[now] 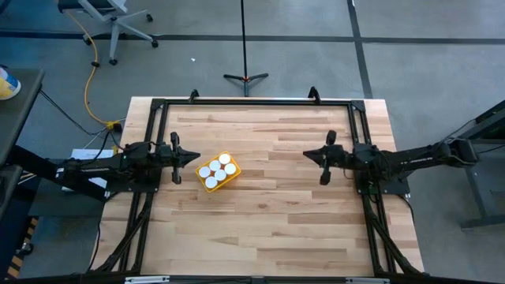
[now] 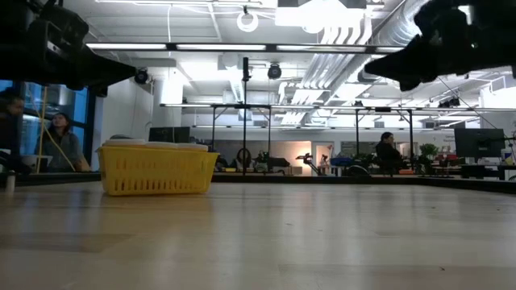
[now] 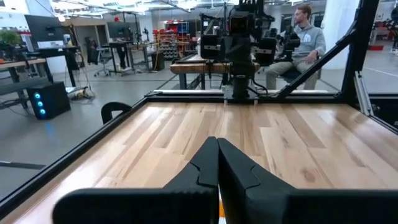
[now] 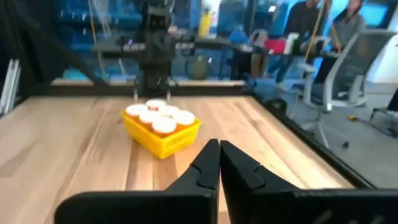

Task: Pick and place pill bottles into a basket
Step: Return to Home Position

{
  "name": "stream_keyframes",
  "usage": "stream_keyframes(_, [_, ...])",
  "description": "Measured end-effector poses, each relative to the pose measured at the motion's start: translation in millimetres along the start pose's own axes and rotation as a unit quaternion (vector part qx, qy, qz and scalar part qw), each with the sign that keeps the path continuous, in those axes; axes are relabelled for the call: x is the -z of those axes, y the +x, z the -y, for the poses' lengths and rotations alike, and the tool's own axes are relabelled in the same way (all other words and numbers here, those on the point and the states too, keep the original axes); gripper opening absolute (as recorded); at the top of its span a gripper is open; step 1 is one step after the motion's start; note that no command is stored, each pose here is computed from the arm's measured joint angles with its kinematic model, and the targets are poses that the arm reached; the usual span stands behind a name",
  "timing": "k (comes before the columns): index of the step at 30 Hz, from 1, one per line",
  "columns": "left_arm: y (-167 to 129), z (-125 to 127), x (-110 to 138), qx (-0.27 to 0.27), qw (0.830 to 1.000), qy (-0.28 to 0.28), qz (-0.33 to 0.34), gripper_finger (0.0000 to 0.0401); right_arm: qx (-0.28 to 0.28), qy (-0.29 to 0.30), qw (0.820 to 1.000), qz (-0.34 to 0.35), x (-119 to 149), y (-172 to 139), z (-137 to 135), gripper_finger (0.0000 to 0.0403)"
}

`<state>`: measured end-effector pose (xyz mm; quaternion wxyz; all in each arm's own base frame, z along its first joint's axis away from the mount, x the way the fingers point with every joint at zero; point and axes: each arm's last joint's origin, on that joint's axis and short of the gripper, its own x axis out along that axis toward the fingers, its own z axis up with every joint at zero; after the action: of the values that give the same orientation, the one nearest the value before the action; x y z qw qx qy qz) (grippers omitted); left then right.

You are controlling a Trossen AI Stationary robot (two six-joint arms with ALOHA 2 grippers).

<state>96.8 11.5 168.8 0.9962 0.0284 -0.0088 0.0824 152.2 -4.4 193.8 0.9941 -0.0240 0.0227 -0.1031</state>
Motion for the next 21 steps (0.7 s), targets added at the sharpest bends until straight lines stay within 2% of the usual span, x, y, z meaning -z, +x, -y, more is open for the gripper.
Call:
stream_keyframes(5, [0.0, 0.1, 0.0, 0.002, 1.000, 0.000, 0.000, 0.0022, -0.002, 0.033, 0.999, 0.036, 24.8, -18.8, 3.9, 0.0001])
stream_keyframes(8, [0.0, 0.1, 0.1, 0.002, 1.000, 0.000, 0.000, 0.0022, 0.011, 0.044, 0.999, 0.010, 26.9, -22.8, 5.5, 0.0001])
stream_keyframes(13, [0.0, -0.1, 0.0, -0.001, 1.000, 0.004, 0.000, 0.0022, 0.001, 0.027, 0.998, 0.057, 17.4, -31.2, 7.0, 0.0000])
stream_keyframes(17, [0.0, 0.9, 0.4, 0.016, 1.000, -0.005, -0.001, 0.0022, 0.023, 0.027, 0.999, 0.033, 22.5, -37.5, 9.4, 0.0000])
stream_keyframes(21, [0.0, 1.5, 0.8, 0.025, 1.000, -0.005, -0.003, 0.0022, 0.022, 0.045, 0.999, 0.006, 28.9, -42.6, 10.2, 0.0000])
